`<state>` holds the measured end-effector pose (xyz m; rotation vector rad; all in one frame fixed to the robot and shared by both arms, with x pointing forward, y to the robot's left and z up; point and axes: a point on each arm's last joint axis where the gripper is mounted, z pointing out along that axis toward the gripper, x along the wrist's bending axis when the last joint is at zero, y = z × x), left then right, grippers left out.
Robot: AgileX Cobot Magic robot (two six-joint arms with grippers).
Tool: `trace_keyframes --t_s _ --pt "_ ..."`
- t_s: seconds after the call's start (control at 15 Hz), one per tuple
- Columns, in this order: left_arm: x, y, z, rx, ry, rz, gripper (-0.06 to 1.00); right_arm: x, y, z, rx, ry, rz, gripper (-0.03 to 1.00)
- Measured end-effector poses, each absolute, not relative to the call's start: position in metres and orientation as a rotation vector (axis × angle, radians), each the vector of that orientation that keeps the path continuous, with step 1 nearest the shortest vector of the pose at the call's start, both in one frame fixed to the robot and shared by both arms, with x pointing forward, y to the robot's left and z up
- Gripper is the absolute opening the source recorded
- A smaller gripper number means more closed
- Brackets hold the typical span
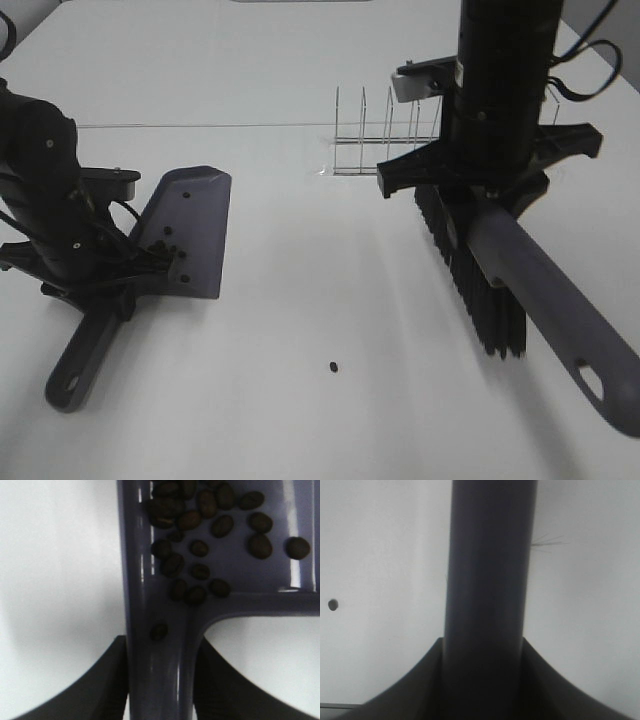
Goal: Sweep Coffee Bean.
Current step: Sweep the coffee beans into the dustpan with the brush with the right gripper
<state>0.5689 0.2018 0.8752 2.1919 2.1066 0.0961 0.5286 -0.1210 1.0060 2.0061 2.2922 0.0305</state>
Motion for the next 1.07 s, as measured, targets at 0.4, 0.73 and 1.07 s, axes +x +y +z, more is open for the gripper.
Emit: trace_keyframes --t_s 0.4,0.73,1.07 --pt "0.567 0.202 0.875 2.221 2.107 0.079 0.36 0.469 -0.156 0.985 2.279 2.06 0.114 0.35" --pt "0.566 0.202 0.875 2.223 2.106 0.069 0.36 0.464 -0.152 0.972 2.424 1.978 0.239 0.35" --pt "0.566 0.201 0.875 2.222 2.106 0.056 0.36 0.463 -0.139 0.973 2.606 1.899 0.373 0.35"
